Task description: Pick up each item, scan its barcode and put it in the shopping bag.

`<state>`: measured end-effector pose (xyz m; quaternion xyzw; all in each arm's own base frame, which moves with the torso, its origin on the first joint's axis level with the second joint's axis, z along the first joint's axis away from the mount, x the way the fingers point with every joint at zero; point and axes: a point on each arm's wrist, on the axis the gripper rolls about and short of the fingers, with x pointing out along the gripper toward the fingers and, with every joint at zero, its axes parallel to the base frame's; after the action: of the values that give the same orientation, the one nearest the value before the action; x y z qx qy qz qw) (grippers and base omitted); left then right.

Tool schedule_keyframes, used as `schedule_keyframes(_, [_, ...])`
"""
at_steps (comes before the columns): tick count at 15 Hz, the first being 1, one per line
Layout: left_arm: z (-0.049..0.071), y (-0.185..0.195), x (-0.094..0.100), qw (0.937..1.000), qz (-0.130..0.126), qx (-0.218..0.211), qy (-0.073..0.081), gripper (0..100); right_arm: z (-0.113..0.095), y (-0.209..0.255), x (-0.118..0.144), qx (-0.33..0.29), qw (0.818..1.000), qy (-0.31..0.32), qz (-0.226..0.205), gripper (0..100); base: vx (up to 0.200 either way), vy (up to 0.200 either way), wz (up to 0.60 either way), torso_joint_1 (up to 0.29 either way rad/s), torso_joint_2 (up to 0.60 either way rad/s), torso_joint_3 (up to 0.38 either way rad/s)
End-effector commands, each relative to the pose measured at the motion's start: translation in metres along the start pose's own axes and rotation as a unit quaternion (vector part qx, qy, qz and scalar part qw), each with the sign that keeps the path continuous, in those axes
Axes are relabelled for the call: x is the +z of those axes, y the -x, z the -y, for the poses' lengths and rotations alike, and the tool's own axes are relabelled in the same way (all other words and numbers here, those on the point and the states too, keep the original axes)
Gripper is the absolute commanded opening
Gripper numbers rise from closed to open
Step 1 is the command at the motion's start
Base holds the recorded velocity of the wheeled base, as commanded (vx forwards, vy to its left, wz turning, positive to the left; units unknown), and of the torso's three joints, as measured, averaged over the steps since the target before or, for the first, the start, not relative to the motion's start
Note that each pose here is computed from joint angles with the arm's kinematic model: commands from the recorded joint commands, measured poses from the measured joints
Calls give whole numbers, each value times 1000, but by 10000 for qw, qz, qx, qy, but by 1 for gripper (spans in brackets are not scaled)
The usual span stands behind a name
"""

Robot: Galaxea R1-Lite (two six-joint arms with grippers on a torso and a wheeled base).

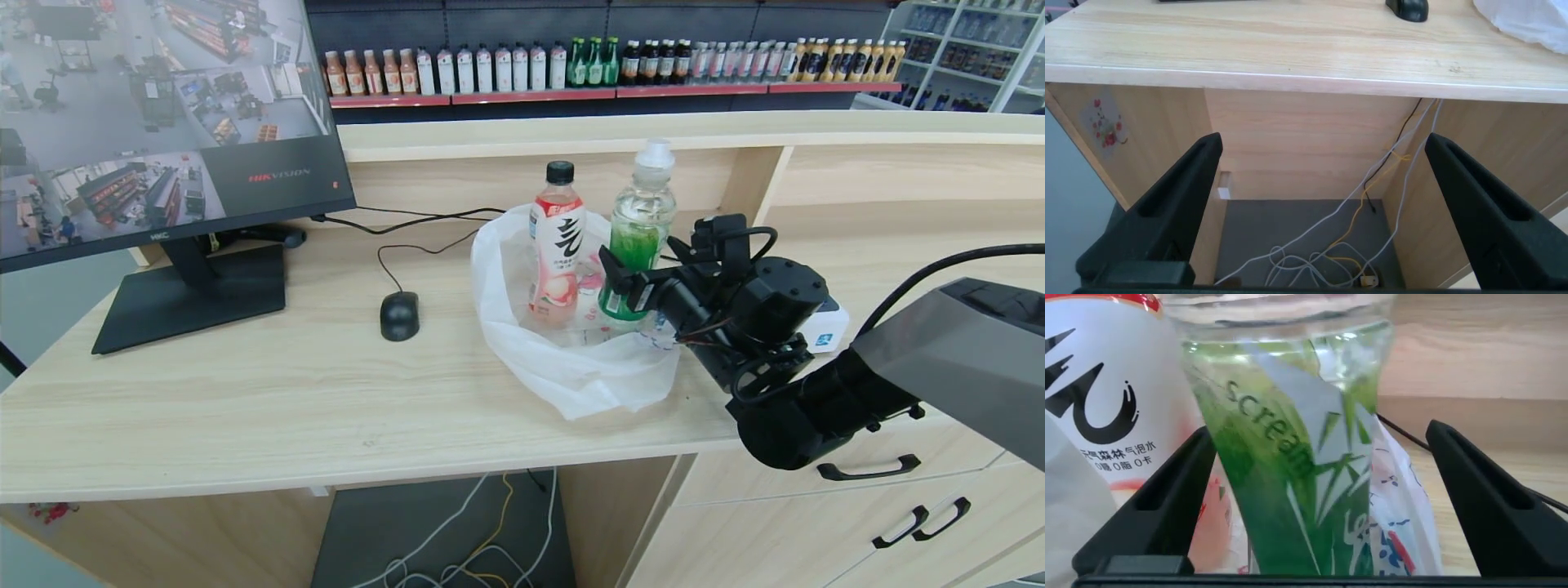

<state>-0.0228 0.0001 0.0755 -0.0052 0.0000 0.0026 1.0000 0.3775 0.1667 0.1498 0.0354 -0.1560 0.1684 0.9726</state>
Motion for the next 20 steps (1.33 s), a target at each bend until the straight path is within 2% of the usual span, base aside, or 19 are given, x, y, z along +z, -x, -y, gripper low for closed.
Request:
schedule_keyframes(1, [0, 0, 0, 10000, 0, 5, 2, 100, 0, 0, 0, 4, 10000, 4, 16, 100, 0, 0, 0, 0, 0, 0])
schedule_keyframes(10, [0, 0, 0, 10000, 0, 5, 2, 100, 0, 8, 1, 11, 10000, 5, 70, 100, 0, 0, 0, 0, 0, 0])
schedule_keyframes(14, [0, 0, 0, 10000, 0, 5, 2, 100, -5, 18, 29, 97, 9997, -26, 237, 100, 0, 0, 0, 0, 0, 0])
schedule_keyframes(20, [0, 0, 0, 10000, 0, 5, 2, 100, -1, 104, 75, 159, 9998, -65, -101, 100, 0, 0, 0, 0, 0, 0])
